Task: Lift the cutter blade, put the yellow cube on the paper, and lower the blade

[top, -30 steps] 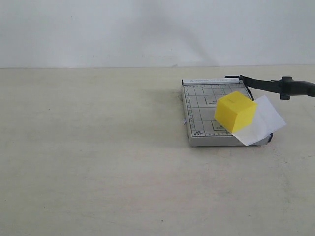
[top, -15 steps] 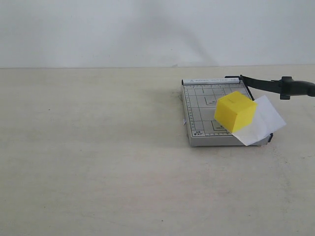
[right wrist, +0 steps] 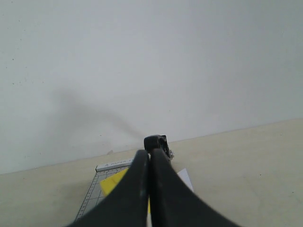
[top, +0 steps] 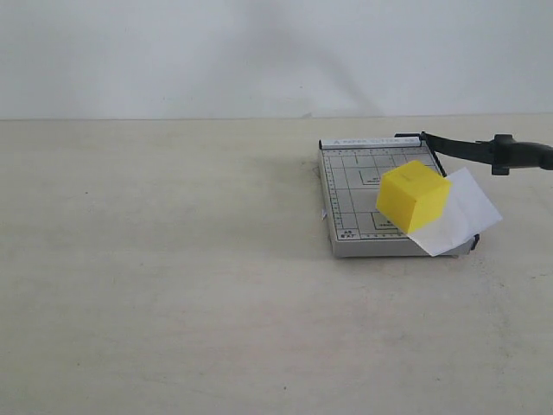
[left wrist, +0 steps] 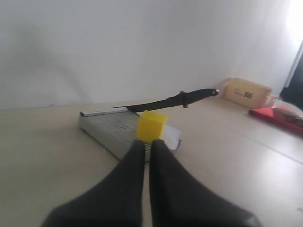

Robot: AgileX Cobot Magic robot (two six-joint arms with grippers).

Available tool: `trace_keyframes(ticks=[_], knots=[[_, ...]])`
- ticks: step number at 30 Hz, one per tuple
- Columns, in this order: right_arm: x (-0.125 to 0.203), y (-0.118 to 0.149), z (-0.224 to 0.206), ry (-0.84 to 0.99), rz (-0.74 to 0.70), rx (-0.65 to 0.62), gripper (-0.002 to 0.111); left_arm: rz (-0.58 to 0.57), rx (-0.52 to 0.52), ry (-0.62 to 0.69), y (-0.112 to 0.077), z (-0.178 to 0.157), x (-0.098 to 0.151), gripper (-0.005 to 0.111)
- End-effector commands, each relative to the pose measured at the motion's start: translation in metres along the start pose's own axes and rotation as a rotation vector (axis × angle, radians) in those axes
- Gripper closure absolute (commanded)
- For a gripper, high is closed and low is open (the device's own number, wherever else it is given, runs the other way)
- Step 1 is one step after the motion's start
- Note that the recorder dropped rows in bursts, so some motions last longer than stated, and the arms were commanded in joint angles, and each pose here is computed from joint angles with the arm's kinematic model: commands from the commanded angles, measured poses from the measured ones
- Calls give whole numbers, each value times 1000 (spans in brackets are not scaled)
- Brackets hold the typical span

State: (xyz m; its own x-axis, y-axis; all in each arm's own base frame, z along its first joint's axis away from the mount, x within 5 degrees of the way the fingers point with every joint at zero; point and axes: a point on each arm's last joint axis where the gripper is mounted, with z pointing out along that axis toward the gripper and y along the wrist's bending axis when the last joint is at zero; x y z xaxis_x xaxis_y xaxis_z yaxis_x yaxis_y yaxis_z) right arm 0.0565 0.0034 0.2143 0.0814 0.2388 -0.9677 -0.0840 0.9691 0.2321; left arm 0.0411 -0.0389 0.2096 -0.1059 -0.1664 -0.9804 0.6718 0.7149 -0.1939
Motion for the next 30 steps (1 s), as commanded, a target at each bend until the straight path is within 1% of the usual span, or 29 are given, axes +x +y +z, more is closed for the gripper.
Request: trace_keyframes(ticks=[1, 6, 7, 9, 10, 11, 12, 21, 23, 25, 26, 30], knots=[[-1, 0, -1, -14, -2, -3, 108, 94, -59, 44, 4, 0, 5, 102], [-1, 0, -1, -14, -4, -3, 108, 141, -176, 26, 10, -1, 3, 102], [-1, 0, -1, -14, -1, -3, 108, 170, -206, 26, 12, -1, 3, 102], [-1, 0, -1, -14, -1, -3, 108, 185, -228, 28, 14, -2, 3, 102], [-1, 0, -1, -14, -1, -3, 108, 210, -231, 33, 14, -2, 3, 102], [-1, 0, -1, -14, -1, -3, 108, 287, -238, 42, 15, -2, 3, 102], [-1, 0, -1, -14, -1, -3, 108, 334, -242, 48, 15, -2, 3, 102], [-1, 0, -1, -14, -1, -3, 108, 336, -249, 48, 15, -2, 3, 102], [-1, 0, -1, -14, -1, -3, 108, 335, -275, 52, 17, -2, 3, 102], [-1, 0, -1, -14, -1, -3, 108, 334, -336, 56, 20, -3, 3, 102], [-1, 0, -1, -14, -1, -3, 108, 333, -350, 56, 21, -4, 3, 102], [-1, 0, -1, -14, -1, -3, 108, 264, -404, 38, 24, -5, 2, 102]])
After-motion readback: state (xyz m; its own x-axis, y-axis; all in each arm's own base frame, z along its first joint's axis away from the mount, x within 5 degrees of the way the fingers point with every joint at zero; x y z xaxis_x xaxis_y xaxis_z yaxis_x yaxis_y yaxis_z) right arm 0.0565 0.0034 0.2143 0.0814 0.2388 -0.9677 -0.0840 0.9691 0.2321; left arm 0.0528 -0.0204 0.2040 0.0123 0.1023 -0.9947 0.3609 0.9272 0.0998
